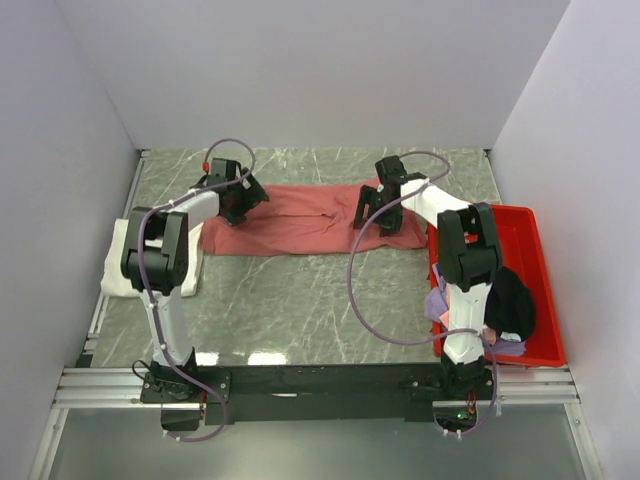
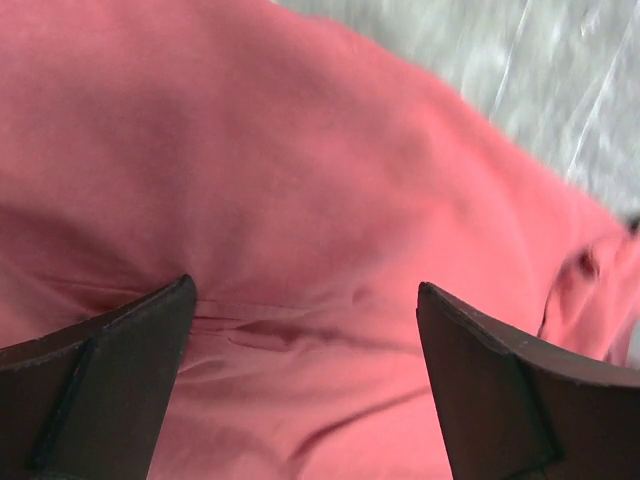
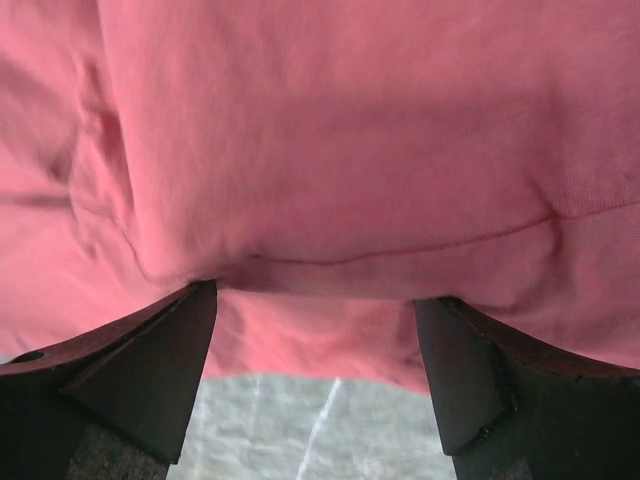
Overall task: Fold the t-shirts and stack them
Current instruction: Fold the tshirt
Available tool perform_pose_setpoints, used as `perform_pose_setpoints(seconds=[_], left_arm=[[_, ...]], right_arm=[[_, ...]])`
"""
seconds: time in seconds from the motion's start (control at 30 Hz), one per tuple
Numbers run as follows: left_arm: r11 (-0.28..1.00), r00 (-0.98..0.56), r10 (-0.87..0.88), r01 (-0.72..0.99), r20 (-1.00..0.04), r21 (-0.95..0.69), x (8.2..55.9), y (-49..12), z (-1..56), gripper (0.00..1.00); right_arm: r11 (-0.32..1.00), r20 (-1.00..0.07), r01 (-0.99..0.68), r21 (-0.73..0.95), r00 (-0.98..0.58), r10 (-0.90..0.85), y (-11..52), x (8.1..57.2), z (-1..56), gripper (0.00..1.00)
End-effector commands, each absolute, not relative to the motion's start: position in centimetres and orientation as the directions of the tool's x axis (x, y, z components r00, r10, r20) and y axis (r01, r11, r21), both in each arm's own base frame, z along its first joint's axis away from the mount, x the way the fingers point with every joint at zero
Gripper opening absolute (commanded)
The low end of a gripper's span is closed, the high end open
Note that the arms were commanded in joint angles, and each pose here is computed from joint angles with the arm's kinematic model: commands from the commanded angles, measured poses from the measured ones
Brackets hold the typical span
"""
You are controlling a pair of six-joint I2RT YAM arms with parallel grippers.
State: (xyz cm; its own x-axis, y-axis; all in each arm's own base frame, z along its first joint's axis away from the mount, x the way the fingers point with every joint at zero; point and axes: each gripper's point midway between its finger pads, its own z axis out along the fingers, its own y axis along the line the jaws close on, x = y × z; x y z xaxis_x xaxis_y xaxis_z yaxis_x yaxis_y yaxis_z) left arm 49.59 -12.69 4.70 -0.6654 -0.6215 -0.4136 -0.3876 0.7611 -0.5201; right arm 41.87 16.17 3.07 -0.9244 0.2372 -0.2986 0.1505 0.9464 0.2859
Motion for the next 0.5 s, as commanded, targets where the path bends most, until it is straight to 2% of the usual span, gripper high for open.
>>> perform_pose_setpoints(seconds=[0.0, 0.2, 0.3, 0.47], left_arm=[[0.754, -0.738, -0.619, -0.463, -0.269, -0.467, 41.9, -14.2, 2.0, 0.99], [0.733, -0.769, -0.62, -0.496, -0.156, -0.466, 34.6, -16.5, -0.2, 1.0], [0.746, -0.812, -0.577, -0.479, -0.089, -0.462, 30.5, -19.0, -1.3, 0.99], [0.768, -0.895, -0.444, -0.399, 0.032, -0.5, 23.8, -25.3, -1.4, 0.99]], right_arm=[[0.944, -0.313, 0.182, 0.275, -0.912, 0.267, 15.0, 45.0, 2.2, 0.86], [0.967, -0.306, 0.118, 0.228, -0.934, 0.186, 14.5, 48.4, 1.5, 0.86], [0.97, -0.265, 0.062, 0.235, -0.956, 0.125, 15.3, 49.2, 1.2, 0.86], [0.959, -0.272, 0.0, 0.283, -0.959, 0.08, 17.4, 51.2, 0.8, 0.86]])
